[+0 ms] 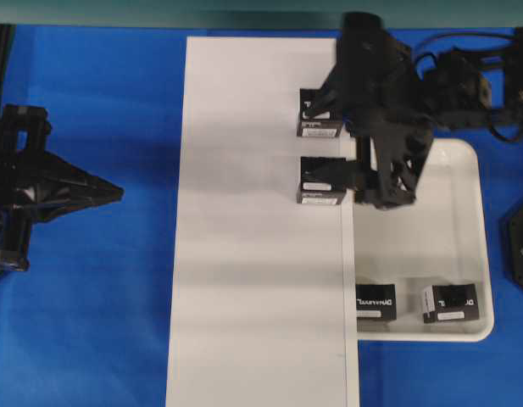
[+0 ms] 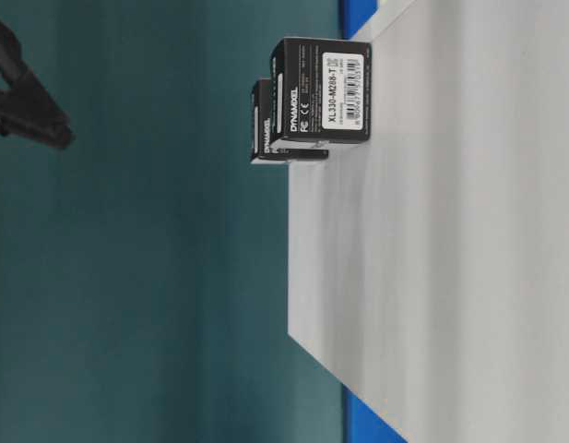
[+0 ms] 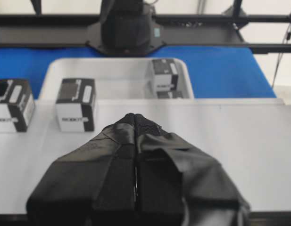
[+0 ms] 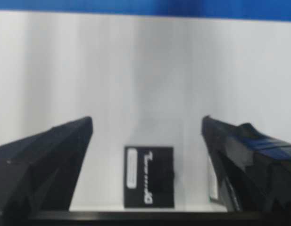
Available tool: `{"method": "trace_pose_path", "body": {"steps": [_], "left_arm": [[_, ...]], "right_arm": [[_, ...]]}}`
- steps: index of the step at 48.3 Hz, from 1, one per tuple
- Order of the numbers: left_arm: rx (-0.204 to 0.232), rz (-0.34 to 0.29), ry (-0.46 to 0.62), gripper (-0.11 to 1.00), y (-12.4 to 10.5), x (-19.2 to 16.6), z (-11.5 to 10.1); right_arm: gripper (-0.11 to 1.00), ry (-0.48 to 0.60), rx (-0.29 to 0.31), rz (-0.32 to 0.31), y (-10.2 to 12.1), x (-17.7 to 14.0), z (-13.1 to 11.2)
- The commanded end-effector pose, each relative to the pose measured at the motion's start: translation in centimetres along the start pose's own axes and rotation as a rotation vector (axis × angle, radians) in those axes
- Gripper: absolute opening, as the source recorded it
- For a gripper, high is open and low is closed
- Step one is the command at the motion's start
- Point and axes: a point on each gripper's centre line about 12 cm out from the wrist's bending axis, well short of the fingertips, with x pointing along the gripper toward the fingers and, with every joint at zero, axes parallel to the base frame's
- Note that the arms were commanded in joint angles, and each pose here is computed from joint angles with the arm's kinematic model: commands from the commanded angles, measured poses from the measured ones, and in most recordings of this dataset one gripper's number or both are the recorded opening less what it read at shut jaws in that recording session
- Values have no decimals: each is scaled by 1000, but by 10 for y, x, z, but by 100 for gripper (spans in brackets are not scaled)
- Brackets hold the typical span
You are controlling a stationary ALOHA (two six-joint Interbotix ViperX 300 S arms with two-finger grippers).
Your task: Place the box from the white plastic tray onto the white base.
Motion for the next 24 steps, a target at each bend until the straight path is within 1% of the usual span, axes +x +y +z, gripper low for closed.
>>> {"method": "trace_pose_path", "body": {"steps": [1, 14, 24], "left_arm": [[2, -2, -26, -7, 0, 2, 10], [3, -2, -28, -7, 0, 2, 11], [2, -2, -31, -7, 0, 0, 11]], "right_arm": [[98, -68, -3, 1, 6, -10, 1], [98, -192, -20, 2, 18, -34, -13], [98, -266, 3, -3, 22, -55, -30]]}}
